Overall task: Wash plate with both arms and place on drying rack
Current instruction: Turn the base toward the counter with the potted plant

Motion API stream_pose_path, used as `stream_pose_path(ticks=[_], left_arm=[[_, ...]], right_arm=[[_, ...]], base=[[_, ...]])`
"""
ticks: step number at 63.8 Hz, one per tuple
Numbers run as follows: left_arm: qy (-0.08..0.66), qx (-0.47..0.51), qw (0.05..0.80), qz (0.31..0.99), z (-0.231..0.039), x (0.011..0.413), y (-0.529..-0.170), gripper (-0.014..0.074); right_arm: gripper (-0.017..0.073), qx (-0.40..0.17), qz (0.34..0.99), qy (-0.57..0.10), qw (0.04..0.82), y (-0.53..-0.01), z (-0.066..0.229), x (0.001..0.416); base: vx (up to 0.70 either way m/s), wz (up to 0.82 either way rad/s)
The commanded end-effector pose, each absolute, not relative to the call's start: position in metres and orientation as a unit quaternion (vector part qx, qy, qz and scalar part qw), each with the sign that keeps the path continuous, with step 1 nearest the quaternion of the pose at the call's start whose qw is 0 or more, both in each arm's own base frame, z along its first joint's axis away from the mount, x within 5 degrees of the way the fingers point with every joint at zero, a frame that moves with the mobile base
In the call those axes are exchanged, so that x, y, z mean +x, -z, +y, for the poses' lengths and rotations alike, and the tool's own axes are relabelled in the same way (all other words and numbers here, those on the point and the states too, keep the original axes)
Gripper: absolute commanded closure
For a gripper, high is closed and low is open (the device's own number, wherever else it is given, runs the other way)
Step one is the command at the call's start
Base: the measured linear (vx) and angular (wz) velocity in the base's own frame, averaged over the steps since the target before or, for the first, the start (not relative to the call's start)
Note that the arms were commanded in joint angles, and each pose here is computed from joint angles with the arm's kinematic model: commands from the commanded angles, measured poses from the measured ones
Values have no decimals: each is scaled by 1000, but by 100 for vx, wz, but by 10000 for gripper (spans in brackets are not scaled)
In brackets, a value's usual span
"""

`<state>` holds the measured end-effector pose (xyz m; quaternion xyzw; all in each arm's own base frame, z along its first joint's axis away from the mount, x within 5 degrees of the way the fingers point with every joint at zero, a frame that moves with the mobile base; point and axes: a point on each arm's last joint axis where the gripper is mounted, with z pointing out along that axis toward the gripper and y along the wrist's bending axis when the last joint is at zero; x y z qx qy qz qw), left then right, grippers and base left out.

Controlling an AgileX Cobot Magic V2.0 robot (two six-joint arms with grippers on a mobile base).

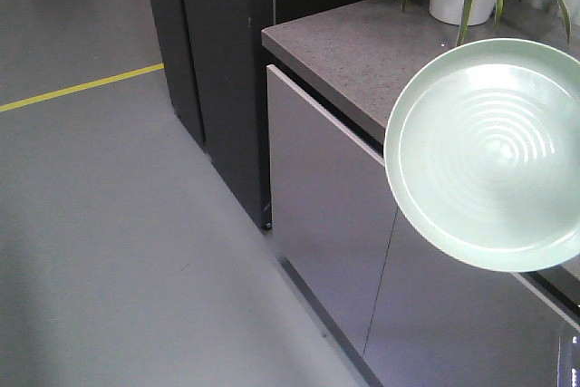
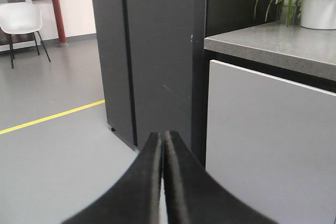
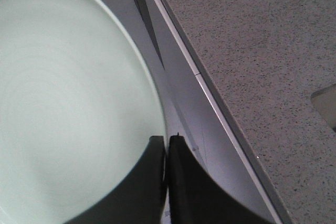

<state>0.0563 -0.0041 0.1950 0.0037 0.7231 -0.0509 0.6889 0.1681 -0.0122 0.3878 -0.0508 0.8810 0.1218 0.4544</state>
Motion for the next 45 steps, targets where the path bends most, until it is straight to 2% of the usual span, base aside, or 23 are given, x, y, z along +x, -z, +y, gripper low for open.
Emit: stream_pose_path(ticks=[1, 45], left_arm=[[58, 2, 710, 702, -5, 56, -194, 600], [58, 2, 710, 702, -5, 56, -194, 600]], right_arm=[[563, -42, 861, -119, 493, -402, -12, 168], [563, -42, 860, -119, 494, -402, -12, 168]], base=[[5, -13], [4, -14]])
